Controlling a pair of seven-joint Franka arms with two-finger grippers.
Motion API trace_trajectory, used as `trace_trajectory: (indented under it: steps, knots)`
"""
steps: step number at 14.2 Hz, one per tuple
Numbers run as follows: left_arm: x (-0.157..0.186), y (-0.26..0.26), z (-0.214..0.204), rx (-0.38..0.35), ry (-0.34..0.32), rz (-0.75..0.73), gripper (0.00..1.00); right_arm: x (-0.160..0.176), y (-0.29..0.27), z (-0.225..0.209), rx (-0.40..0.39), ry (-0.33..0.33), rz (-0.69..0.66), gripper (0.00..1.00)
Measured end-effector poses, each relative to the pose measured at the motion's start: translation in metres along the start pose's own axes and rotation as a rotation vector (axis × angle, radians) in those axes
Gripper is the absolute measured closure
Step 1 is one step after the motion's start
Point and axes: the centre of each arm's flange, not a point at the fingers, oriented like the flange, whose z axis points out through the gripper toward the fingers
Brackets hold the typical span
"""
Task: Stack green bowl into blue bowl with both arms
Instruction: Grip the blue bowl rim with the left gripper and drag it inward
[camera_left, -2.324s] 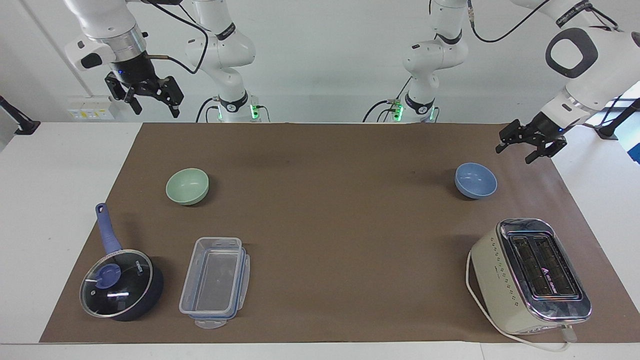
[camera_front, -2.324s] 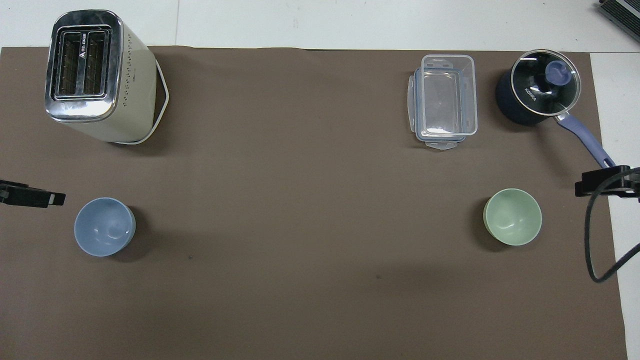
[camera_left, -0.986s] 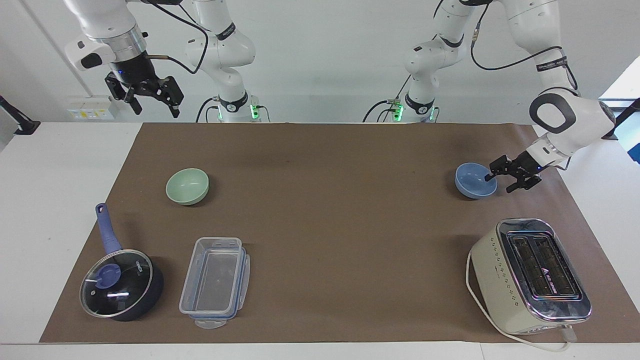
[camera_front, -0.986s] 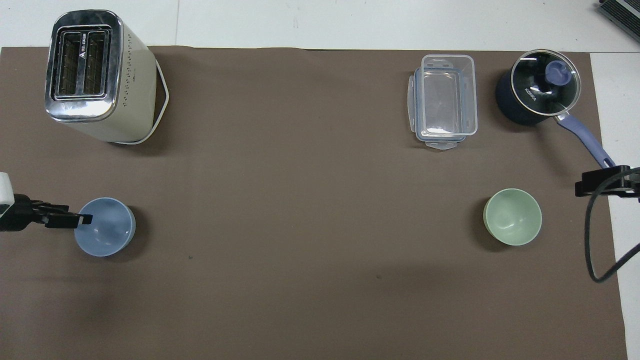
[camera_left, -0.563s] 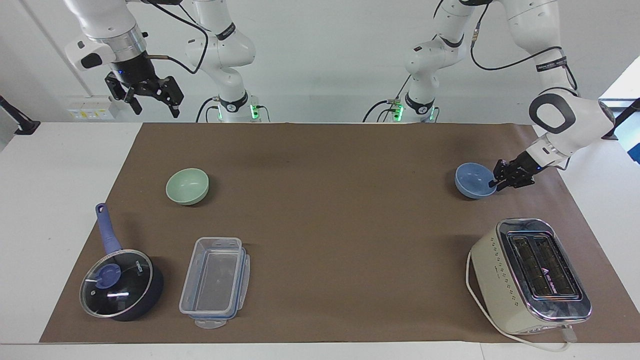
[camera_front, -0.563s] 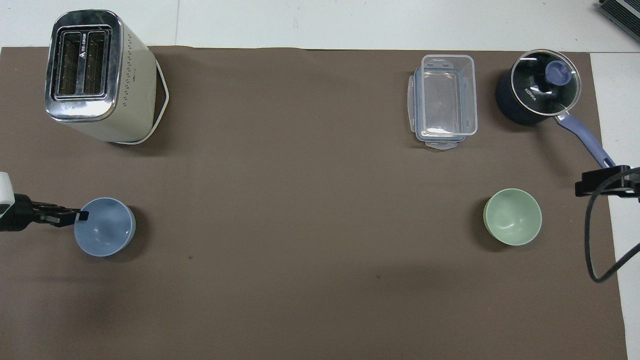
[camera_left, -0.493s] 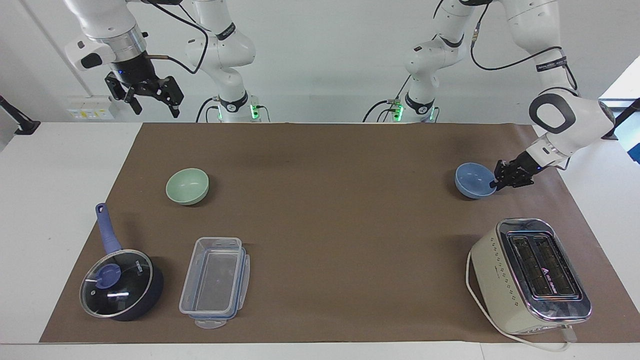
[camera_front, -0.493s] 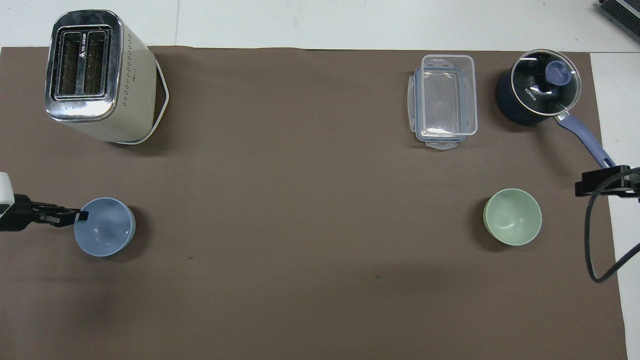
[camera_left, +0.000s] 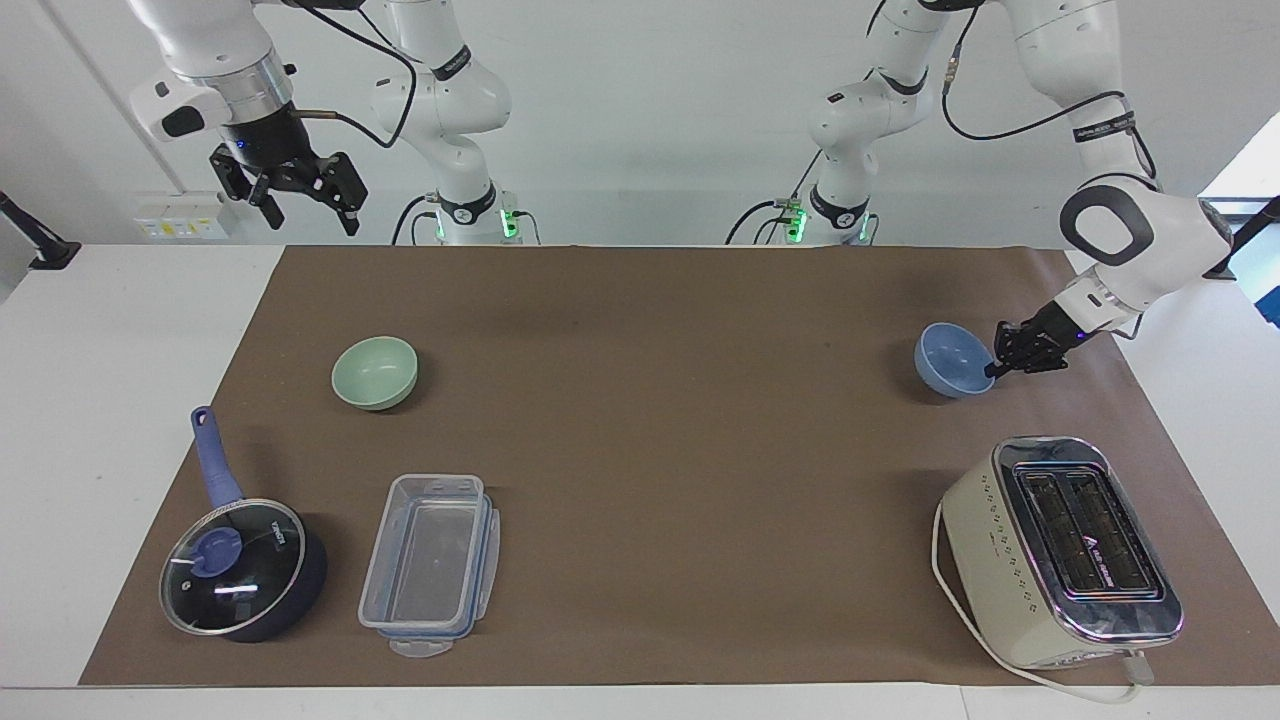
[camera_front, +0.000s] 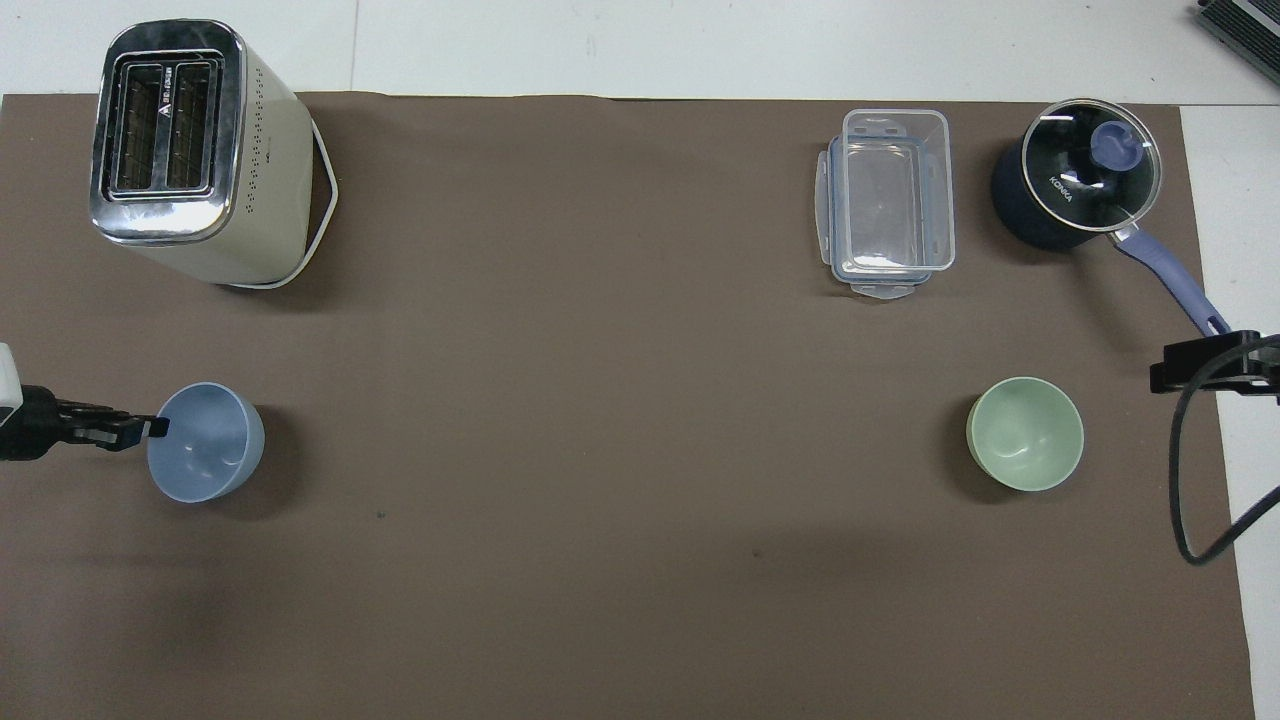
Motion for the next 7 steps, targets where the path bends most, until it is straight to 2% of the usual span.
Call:
trace_trajectory:
  steps: [4,7]
  knots:
    - [0.017,0.038,-0.033,0.042,0.045,0.062,0.96,0.000,0.000,0.000,0.000,0.000,0.000,0.00]
    - [0.032,0.079,-0.038,0.048,0.052,0.052,0.96,0.000,0.000,0.000,0.000,0.000,0.000,0.00]
